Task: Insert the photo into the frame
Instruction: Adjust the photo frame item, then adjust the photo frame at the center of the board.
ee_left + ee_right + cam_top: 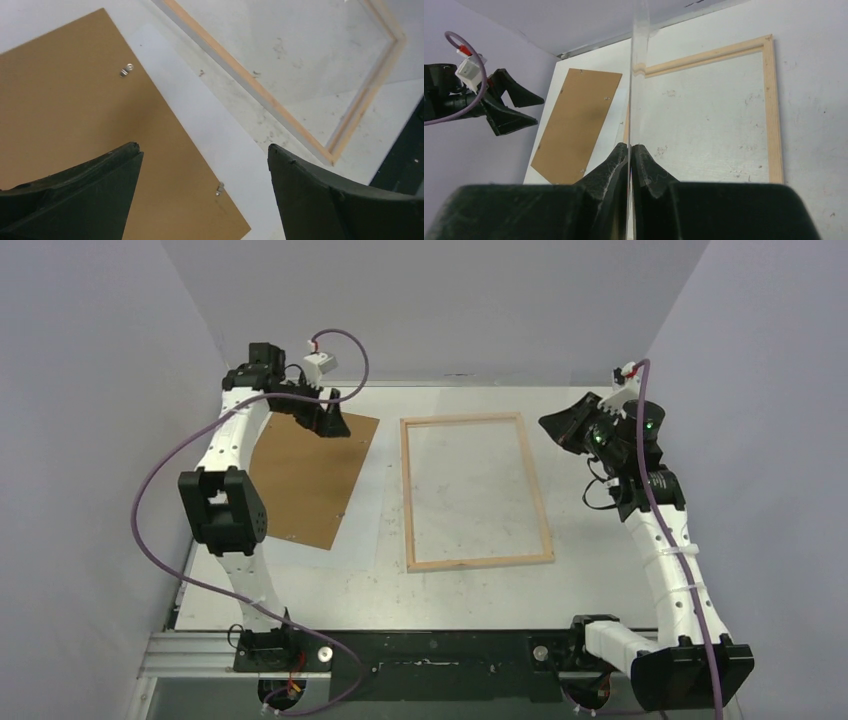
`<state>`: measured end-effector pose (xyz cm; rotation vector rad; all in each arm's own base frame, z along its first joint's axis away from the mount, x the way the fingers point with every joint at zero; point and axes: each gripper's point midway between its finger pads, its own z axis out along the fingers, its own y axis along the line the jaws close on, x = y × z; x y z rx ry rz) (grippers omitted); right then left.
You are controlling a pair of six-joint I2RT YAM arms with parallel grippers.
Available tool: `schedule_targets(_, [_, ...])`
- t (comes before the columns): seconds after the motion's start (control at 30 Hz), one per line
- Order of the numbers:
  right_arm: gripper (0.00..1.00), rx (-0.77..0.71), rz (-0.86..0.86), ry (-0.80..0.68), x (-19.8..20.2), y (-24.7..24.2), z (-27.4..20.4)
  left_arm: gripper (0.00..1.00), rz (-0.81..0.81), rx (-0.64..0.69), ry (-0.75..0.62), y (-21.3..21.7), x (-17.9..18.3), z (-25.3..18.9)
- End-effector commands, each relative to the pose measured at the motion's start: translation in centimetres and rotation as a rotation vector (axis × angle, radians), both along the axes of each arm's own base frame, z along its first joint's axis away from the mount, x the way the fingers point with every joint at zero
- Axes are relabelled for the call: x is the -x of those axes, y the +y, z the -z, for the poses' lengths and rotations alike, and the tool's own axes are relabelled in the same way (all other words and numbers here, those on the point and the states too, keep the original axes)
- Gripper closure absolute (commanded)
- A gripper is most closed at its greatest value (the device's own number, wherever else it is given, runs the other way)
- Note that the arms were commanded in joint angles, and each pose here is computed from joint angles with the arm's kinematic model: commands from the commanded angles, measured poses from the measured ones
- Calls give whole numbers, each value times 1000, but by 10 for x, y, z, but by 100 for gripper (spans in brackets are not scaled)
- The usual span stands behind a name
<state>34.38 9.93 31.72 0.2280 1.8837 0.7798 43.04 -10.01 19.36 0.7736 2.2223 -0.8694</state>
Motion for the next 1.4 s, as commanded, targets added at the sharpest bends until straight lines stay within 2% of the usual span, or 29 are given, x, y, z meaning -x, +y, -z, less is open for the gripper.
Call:
schedule_targets(0.0, [95,29,85,-125,-12,-15,-60,4,-126,-213,-28,-26,-42,3])
schedule_targets(0.07, [95,75,155,-148,-16,-30,-81,4,-122,-277,-32,-46,-49,15])
schedule_targets(0.17, [95,120,276,-167,-21,-53,-108,4,-76,-267,-32,-79,-57,30])
schedule_targets(0.27, [95,134,338,-176,-19,-64,-122,4,35,-322,-76,-103,-57,52])
schedule_targets(0.47, [95,154,434,-183,-12,-82,-135,4,447,-532,-255,-107,-34,90])
schedule_targets(0.63, [95,167,487,-178,-7,-94,-137,4,805,-644,-489,-104,-14,104])
schedule_targets(0.7, [95,163,487,-177,-6,-94,-137,4,978,-639,-577,-109,3,112])
schedule_targets(0.83, [95,165,535,-183,-1,-105,-141,4,1146,-685,-716,-128,6,122])
schedule_targets(1.0, [95,167,555,-197,7,-111,-148,3,1179,-704,-763,-157,-4,128])
schedule_targets(1.13, [95,156,538,-186,5,-108,-140,3,1294,-714,-776,-163,9,140])
schedule_targets(1.23, [95,147,538,-175,3,-107,-134,0,1352,-727,-707,-161,19,154])
schedule_targets(1.37, [95,132,544,-180,2,-108,-133,9,1389,-690,-590,-160,33,162])
